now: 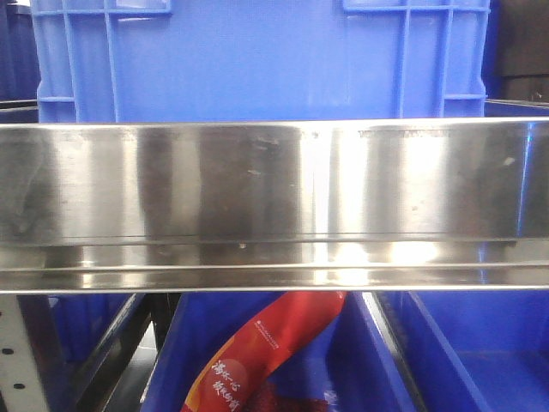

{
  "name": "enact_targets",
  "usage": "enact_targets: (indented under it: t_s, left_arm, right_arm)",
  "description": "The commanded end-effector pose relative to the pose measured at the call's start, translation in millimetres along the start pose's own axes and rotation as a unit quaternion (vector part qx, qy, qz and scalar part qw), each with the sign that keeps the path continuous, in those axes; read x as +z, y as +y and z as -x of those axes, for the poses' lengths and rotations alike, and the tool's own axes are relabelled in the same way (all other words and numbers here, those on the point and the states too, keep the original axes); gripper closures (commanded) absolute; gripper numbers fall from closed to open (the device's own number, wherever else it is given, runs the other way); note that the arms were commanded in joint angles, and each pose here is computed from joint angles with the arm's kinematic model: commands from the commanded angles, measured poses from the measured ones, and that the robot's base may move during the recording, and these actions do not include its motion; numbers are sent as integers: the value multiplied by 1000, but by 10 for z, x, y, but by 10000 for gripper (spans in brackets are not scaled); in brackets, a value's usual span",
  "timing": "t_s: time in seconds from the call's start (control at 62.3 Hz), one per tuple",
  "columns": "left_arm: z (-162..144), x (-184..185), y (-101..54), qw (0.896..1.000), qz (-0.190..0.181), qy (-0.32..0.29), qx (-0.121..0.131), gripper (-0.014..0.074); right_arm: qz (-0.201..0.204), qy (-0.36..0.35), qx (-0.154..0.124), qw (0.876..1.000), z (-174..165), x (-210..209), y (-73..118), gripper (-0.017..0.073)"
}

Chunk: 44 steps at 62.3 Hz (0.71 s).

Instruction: Grab block from conveyor and place in blue bin

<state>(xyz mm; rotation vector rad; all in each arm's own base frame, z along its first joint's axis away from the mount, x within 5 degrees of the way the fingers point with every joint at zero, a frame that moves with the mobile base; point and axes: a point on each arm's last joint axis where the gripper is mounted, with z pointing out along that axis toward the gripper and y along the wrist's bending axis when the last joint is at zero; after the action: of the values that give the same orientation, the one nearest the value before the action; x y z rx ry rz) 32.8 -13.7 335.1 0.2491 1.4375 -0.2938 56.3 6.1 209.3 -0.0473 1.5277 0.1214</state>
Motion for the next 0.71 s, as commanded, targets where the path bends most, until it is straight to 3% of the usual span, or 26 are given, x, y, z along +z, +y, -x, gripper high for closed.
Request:
enact_targets:
  t_s: [0.0,0.064,0.209,0.401,0.513,0.561,0.626,0.69]
  left_arm:
    - [13,-47,12,1000,9,-19,21,705]
    - [-75,-71,35,998,32,-16,43,705]
    - [-421,-73,80,996,84,-20,7,705]
    - [-904,8,168,989,146,-15,15,705]
    - [-1148,31,200,987,160,-22,18,705]
    - [-1116,29,196,986,158,-48,23,705]
    - [-1201,32,205,987,162,-2,15,705]
    - [-1199,32,205,987,161,-3,15,705]
  right_arm:
    - [-2,-7,-6,1000,11,-3,-2,721]
    - [-2,-7,-6,1000,11,-3,-2,721]
    - [-2,-7,-6,1000,11,-3,-2,721]
    - [-2,-8,-6,1000,13,-3,-2,721]
    - [-2,-8,-6,1000,13,-3,-2,721]
    - [-2,-8,-6,1000,13,-3,-2,721]
    - [-2,-8,-6,1000,13,-3,-2,721]
    - [-2,-8,-6,1000,13,-3,-2,721]
